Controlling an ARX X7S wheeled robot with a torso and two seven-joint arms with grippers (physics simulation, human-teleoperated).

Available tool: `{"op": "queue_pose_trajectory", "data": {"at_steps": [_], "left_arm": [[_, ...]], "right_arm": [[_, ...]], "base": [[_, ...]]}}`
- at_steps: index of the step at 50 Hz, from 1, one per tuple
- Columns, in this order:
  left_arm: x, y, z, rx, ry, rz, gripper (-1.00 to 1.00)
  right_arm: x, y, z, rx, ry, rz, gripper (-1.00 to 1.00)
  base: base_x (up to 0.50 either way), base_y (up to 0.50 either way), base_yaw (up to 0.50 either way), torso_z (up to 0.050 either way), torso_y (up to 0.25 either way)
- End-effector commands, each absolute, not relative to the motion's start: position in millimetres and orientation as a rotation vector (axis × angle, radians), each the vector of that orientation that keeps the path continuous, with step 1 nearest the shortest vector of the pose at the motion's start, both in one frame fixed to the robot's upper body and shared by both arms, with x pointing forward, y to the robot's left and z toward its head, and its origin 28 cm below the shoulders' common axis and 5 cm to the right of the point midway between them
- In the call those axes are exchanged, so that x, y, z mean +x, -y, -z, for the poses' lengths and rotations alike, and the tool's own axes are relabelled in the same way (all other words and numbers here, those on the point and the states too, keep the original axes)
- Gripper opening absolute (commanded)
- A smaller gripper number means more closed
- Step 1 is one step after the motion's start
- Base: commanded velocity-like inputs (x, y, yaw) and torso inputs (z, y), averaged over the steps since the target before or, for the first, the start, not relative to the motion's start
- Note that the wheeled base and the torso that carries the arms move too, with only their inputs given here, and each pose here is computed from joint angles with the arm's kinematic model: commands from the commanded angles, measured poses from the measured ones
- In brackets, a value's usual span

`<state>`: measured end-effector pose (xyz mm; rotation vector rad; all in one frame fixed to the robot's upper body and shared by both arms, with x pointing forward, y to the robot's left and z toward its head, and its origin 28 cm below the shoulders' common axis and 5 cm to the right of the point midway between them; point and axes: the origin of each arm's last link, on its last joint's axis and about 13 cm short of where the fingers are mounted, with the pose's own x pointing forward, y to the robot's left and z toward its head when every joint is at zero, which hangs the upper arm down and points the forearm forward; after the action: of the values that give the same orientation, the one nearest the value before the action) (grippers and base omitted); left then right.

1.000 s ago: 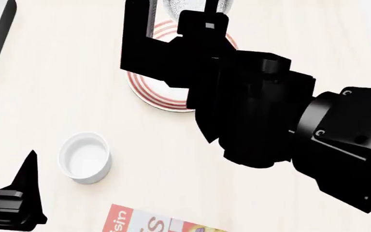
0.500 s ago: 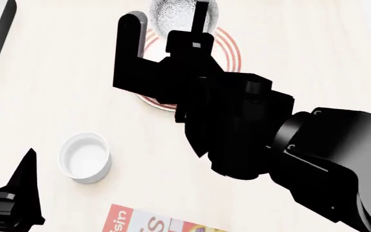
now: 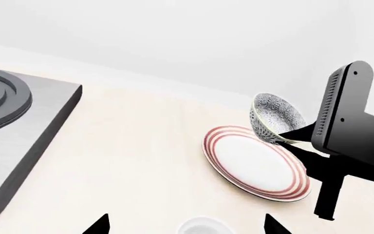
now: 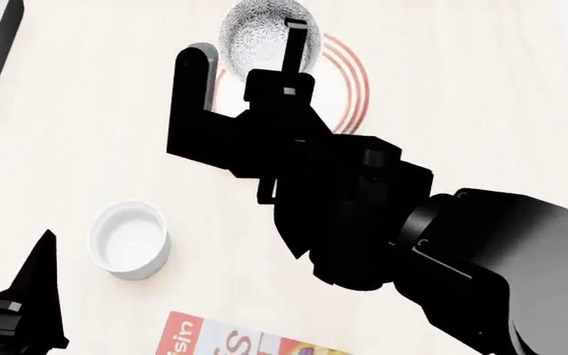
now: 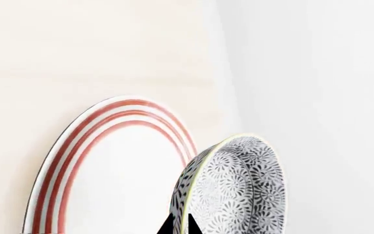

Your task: Pick the akita bowl on the cookies box and place it on the plate.

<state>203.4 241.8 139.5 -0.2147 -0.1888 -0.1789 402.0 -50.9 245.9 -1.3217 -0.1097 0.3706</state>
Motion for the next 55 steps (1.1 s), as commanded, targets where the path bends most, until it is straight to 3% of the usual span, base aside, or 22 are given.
{"op": "queue_pose_trajectory", "data": {"at_steps": [1,9,55], "left_arm": [[202,-242,-139,-0.199,0.205,0.18,1.0],[201,-241,-140,-0.178,0.221,0.173,1.0],[205,-241,-139,-0.198,0.165,0.137,1.0]], "right_arm": [[405,52,-244,-1.339,0.125,-0.355,-1.0],[405,53,-246,-1.34,0.122,-0.35,-1.0],[405,54,-251,-1.333,0.122,-0.347,-1.0]], "base": [[0.0,0.0,0.0,0.002,-0.25],[0.0,0.0,0.0,0.002,-0.25],[0.0,0.0,0.0,0.0,0.0]]}}
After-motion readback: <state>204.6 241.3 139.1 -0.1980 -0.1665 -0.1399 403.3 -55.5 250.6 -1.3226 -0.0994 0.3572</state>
